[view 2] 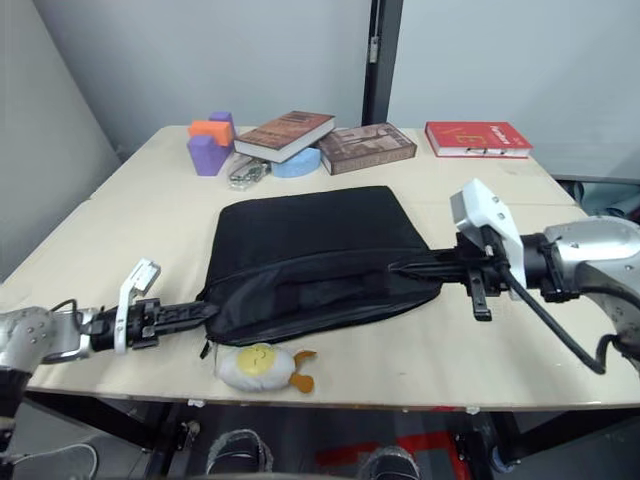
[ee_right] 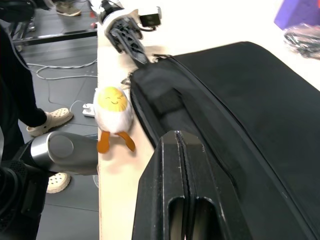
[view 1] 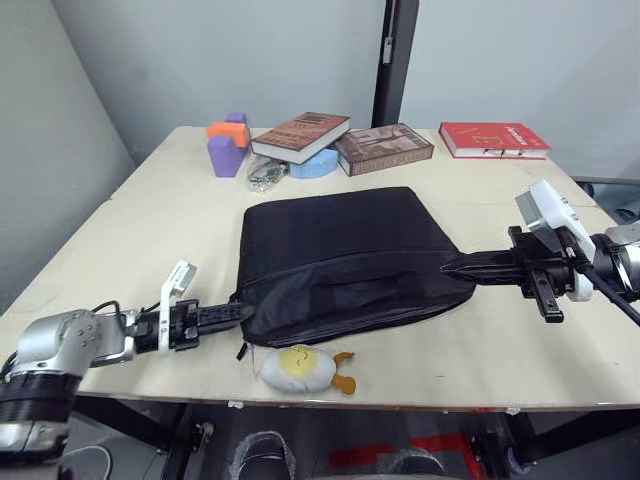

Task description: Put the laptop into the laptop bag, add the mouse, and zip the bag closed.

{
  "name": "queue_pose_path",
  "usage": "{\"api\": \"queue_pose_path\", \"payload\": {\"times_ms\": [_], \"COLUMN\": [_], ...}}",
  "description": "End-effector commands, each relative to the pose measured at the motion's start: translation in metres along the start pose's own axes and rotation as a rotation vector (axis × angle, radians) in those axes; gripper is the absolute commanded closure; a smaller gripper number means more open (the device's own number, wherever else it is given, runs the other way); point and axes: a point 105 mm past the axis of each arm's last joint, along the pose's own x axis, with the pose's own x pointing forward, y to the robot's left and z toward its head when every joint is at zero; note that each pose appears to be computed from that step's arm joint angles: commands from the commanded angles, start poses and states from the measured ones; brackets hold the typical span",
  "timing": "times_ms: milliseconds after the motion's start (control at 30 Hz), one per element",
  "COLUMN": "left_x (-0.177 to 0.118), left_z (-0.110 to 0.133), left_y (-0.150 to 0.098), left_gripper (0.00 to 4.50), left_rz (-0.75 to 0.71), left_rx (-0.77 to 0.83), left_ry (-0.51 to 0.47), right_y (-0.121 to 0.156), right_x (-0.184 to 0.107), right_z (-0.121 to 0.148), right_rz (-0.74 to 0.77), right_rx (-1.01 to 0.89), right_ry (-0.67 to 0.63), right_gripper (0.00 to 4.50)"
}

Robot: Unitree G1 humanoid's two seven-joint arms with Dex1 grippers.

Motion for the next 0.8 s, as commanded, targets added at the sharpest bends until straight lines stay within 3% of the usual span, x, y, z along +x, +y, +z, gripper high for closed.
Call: {"api": "queue_pose_path", "payload": {"times_ms": [33, 167, 233, 400, 800], "left_x": [0.005, 0.002, 0.0, -0.008, -0.041], "left_z": [0.005, 0.018, 0.028, 0.04, 0.054], "left_y": [-0.003, -0.001, 0.013, 0.017, 0.026], "left_gripper": [2.28, 3.74, 4.45, 4.48, 4.48], "left_rz": [-0.027, 0.0, 0.074, 0.106, 0.176], "left_rx": [0.018, 0.054, 0.045, 0.067, 0.14], "left_ry": [0.005, -0.024, -0.06, -0.068, 0.026], "right_y": [0.002, 0.001, -0.002, -0.007, -0.012], "right_x": [-0.005, -0.003, -0.002, 0.002, 0.019], "right_z": [0.011, 0.013, 0.013, 0.009, 0.001], "right_rz": [-0.027, -0.036, -0.041, -0.038, 0.018], "right_rx": [-0.047, -0.054, -0.052, -0.049, -0.052], "right_ry": [-0.012, -0.015, -0.019, -0.015, 0.001], "right_gripper": [4.5, 4.5, 4.5, 4.5, 4.5]}}
